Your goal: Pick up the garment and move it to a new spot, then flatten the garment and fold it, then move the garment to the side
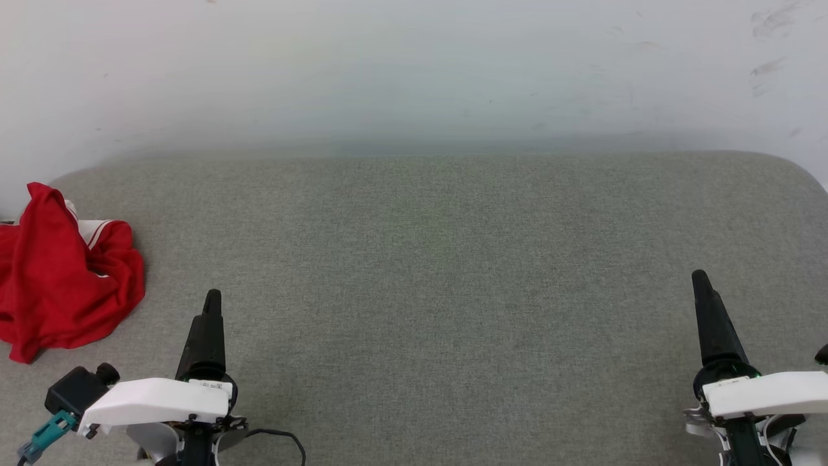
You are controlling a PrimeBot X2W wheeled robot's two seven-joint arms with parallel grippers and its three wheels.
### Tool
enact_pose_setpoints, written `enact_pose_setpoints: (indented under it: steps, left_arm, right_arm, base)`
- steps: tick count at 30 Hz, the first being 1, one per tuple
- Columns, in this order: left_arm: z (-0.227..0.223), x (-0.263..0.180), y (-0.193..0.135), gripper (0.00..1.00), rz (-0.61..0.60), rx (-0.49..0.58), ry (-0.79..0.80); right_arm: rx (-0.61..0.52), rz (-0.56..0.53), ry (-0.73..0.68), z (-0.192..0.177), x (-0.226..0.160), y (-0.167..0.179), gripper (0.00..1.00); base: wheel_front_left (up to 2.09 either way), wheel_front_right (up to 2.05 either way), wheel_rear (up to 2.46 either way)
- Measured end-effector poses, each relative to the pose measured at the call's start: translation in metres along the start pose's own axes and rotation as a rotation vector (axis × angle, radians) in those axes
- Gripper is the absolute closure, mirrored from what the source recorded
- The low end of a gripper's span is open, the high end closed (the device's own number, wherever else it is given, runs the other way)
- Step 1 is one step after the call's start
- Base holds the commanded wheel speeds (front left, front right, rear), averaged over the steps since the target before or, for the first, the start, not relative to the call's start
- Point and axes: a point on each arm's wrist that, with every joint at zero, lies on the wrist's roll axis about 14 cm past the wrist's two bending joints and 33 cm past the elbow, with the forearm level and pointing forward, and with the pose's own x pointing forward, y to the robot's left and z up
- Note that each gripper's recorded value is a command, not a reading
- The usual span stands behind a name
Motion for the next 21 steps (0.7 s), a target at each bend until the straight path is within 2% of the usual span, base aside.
enact_pose_setpoints:
  steps: [10,21]
  left_arm:
    - [0.001,-0.001,-0.006,0.0,0.005,0.193,-0.024]
    - [0.001,-0.003,-0.013,0.0,-0.008,0.382,-0.056]
  right_arm:
    - [-0.215,0.046,-0.004,-0.002,0.0,0.013,0.0]
    - [-0.392,0.075,-0.013,-0.003,-0.001,0.019,0.0]
  base:
    - [0.0,0.0,0.0]
    - [0.0,0.0,0.0]
